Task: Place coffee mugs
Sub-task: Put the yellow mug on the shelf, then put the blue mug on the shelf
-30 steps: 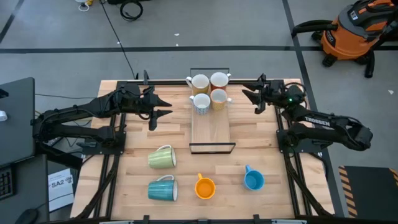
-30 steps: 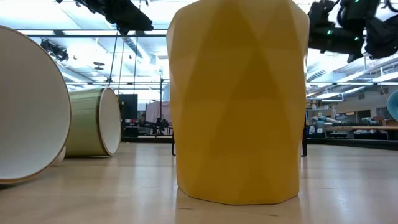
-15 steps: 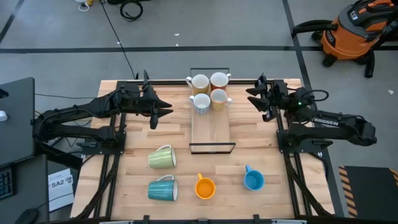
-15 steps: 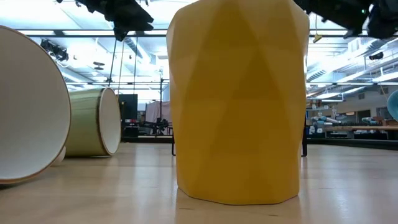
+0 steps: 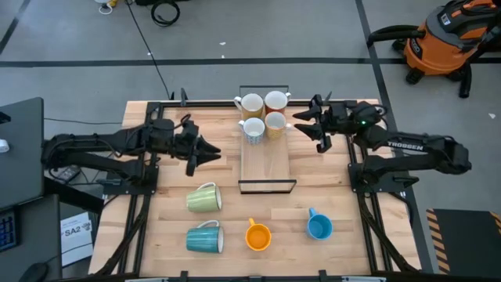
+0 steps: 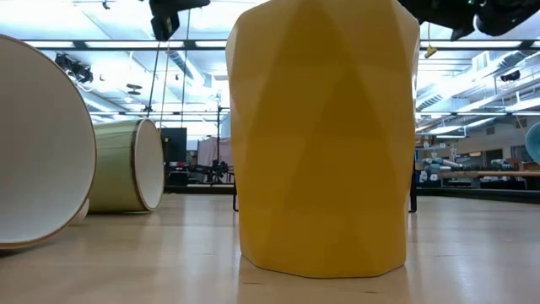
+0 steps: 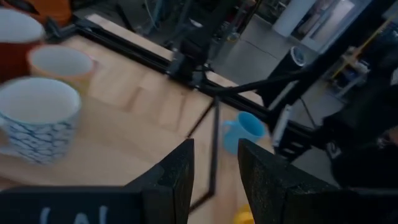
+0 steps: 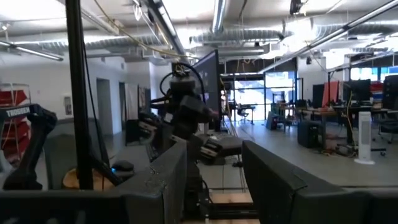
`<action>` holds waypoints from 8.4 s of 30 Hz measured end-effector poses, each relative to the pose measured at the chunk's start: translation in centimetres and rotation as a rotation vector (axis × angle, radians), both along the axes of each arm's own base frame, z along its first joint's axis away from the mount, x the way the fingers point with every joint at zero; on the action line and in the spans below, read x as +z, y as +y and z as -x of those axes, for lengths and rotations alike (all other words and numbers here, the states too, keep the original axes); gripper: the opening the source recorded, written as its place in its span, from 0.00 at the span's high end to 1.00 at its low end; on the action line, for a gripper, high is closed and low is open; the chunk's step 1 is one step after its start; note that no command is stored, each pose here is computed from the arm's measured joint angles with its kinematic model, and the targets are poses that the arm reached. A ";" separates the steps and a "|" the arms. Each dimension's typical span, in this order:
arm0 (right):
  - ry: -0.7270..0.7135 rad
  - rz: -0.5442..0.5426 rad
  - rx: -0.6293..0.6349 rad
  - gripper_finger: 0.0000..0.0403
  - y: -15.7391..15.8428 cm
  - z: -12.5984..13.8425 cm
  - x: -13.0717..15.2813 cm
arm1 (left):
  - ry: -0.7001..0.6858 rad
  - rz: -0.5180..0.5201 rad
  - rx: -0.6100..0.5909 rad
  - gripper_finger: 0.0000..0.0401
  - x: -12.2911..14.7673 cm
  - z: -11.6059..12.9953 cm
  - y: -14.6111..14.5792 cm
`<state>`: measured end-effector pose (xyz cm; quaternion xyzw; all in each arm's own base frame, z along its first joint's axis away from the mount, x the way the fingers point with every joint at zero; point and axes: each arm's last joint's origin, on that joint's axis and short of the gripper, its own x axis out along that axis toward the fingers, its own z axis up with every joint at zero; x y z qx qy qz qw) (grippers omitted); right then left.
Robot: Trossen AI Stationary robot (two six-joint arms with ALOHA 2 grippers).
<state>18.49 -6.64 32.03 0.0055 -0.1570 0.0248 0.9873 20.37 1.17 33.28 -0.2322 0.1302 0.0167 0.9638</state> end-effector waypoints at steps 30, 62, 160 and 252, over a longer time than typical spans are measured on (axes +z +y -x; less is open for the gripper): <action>0.021 0.185 -0.021 0.60 -0.1 -2.1 -0.8 | 0.315 0.121 -0.102 0.68 1.4 -12.9 -11.7; 0.034 0.159 0.024 0.60 0.0 -2.1 -1.0 | 0.860 0.394 0.155 0.68 -10.0 -18.6 -18.1; 0.066 0.180 0.011 0.60 -0.1 -2.3 -1.4 | 0.611 0.695 0.691 0.93 2.0 -12.7 -1.5; 0.122 0.157 0.011 0.60 -0.2 -2.4 -1.9 | 0.828 0.676 0.856 0.68 -5.7 -16.8 5.7</action>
